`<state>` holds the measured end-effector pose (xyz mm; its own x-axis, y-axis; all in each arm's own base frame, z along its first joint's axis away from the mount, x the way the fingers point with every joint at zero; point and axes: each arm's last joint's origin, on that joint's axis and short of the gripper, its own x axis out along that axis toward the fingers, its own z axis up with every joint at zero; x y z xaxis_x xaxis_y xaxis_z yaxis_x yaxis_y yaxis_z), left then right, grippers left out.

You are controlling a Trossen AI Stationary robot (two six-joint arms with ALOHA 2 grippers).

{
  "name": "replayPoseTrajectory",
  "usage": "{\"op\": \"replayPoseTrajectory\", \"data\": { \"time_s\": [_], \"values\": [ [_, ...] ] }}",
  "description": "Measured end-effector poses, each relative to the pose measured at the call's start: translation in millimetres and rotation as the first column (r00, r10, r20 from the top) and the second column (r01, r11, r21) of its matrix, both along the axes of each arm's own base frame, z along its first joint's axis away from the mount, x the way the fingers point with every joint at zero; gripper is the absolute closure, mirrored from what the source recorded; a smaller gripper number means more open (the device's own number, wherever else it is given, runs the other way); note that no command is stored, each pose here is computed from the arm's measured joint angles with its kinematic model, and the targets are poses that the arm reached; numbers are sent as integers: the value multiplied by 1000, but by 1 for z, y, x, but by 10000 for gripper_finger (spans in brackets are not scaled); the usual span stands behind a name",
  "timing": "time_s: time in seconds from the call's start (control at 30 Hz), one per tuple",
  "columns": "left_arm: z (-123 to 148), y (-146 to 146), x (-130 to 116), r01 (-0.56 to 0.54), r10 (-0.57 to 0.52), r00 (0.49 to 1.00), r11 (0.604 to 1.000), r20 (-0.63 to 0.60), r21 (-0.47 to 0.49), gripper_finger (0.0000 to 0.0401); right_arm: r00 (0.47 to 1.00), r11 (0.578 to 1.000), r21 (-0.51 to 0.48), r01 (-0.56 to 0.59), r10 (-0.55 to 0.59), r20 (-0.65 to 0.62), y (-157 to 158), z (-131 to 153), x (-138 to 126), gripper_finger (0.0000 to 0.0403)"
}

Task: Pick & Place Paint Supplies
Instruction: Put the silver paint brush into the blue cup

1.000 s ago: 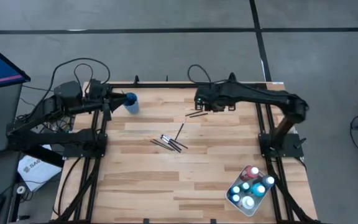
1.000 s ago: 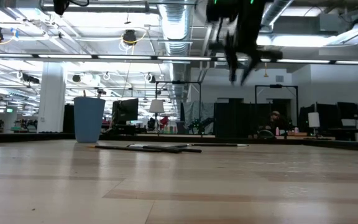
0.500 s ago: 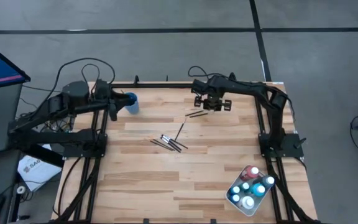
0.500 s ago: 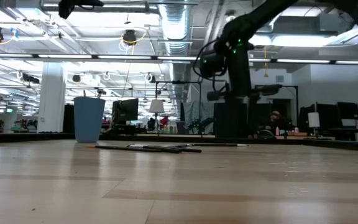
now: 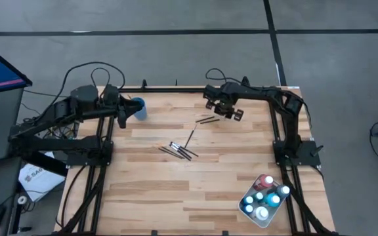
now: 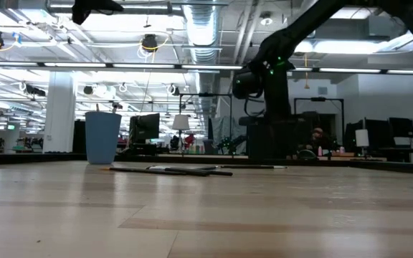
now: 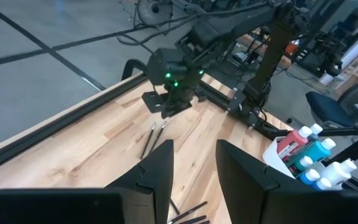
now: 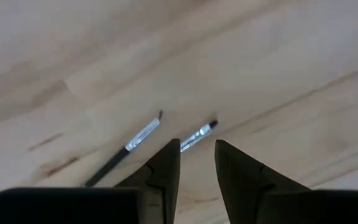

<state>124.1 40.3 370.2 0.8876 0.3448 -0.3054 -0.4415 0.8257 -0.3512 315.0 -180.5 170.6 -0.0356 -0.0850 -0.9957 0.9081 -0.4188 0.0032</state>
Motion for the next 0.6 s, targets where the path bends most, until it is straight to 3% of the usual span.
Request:
{"op": "replayPoseTrajectory", "data": {
  "time_s": [0.3, 0.6],
  "values": [
    [0, 0, 0, 4, -4, 1000, 1000, -2, -2, 287, 989, 996, -49, 77, -70, 129, 11, -24, 8, 310],
    [-1, -2, 0, 47, -47, 999, 999, -4, -17, 287, 985, 990, -35, 136, -132, 107, 17, -34, 2, 310]
  ]
}}
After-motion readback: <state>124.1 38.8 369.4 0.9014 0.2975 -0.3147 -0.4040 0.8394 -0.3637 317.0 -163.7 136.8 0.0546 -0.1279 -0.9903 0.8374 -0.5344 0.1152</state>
